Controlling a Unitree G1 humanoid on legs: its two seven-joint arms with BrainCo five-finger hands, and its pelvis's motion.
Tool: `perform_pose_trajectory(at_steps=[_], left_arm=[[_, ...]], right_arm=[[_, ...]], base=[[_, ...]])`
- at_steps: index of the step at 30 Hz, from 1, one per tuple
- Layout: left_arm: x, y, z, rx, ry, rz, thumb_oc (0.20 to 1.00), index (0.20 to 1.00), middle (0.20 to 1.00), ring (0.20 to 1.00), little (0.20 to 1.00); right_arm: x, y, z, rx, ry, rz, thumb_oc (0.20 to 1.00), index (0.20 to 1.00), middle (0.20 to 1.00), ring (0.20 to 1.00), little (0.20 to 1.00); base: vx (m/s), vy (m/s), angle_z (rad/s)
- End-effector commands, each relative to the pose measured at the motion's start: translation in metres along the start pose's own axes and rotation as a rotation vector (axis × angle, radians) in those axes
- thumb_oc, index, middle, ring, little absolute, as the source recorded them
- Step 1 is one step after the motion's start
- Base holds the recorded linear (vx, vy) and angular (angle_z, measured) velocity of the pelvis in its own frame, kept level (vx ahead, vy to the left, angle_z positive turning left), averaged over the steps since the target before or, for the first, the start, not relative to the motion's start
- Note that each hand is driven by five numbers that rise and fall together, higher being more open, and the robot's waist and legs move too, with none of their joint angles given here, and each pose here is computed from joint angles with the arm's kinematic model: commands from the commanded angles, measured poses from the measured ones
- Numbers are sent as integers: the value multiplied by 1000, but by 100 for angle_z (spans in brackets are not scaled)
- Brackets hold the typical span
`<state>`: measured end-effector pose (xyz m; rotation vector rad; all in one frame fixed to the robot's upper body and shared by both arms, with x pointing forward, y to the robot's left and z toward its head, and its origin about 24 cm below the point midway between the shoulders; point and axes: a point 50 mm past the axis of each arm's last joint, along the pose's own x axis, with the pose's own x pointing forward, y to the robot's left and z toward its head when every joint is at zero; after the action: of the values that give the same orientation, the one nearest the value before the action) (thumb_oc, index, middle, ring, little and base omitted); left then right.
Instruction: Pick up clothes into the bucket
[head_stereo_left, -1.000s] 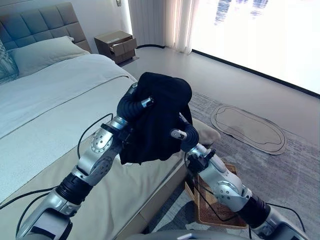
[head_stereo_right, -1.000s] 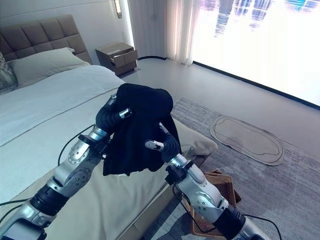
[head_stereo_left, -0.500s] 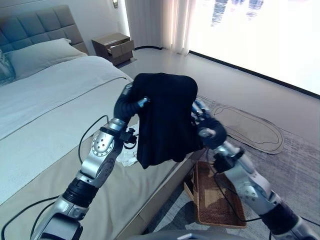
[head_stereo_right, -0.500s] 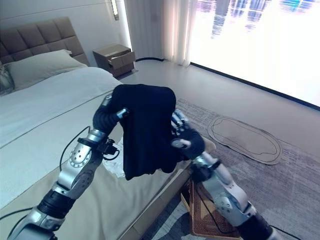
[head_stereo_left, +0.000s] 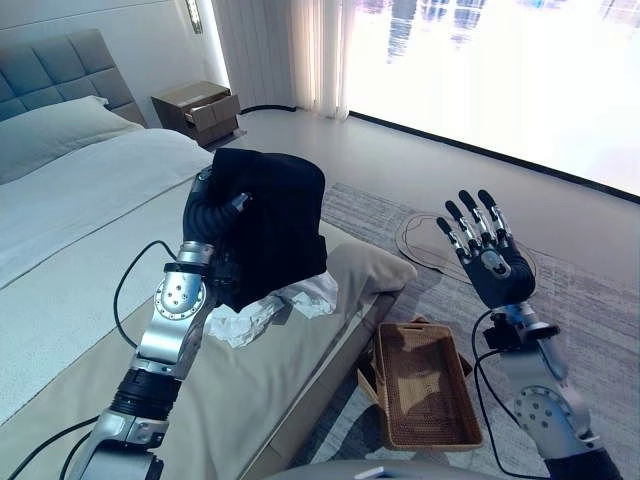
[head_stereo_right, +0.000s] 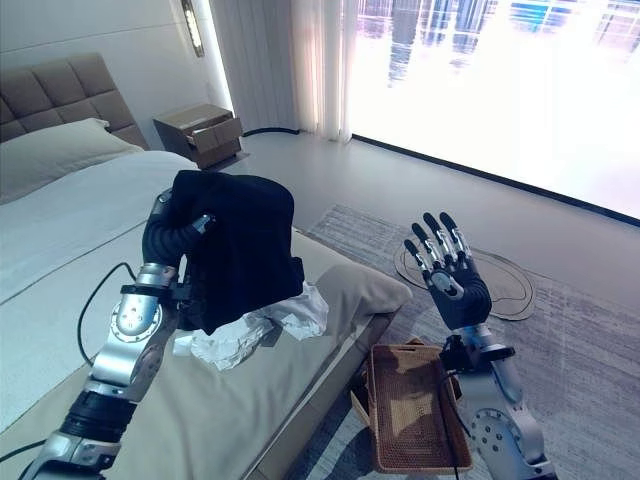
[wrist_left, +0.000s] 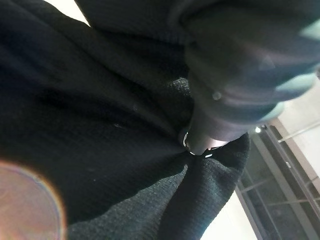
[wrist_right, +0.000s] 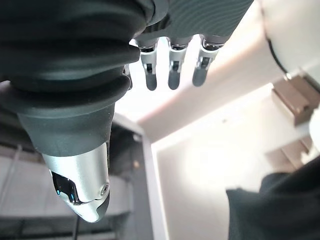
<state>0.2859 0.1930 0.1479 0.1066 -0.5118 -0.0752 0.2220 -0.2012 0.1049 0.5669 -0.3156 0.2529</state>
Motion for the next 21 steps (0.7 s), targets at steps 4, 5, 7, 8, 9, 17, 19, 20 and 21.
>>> perform_pose_trajectory(at_steps=[4,5,7,8,9,17,19,20,21], left_arm=[[13,-12,47,-164,-253,-135,200,200,200,200,200],[13,-12,47,-165,-252,-136,200,200,200,200,200],[13,-24,50,-246,-256,-208,200,200,200,200,200],[13,-24,50,-247,-256,-208,200,200,200,200,200],[13,-30,51,-285,-255,-249,200,200,200,200,200],[13,-64,67,-385,-266,-529,200,200,200,200,200],[14,-69,67,-388,-257,-561,200,200,200,200,200],[14,-73,65,-389,-236,-588,200,200,200,200,200],[14,-75,64,-389,-231,-602,200,200,200,200,200]], right_arm=[[14,6,16,-334,-77,33,1000,1000,1000,1000,1000],[14,6,16,-334,-77,33,1000,1000,1000,1000,1000],[18,16,10,-384,-42,115,1000,1000,1000,1000,1000],[19,16,10,-384,-42,115,1000,1000,1000,1000,1000],[21,20,9,-418,-32,153,1000,1000,1000,1000,1000],[40,51,2,-510,42,433,1000,1000,1000,1000,1000],[43,62,0,-482,65,522,1000,1000,1000,1000,1000],[45,73,-3,-445,92,603,1000,1000,1000,1000,1000],[46,78,-5,-420,107,635,1000,1000,1000,1000,1000]], base=[[0,0,0],[0,0,0],[0,0,0],[0,0,0],[0,0,0],[-1,-1,0],[-9,-11,5],[-3,-17,4],[-1,-14,4]])
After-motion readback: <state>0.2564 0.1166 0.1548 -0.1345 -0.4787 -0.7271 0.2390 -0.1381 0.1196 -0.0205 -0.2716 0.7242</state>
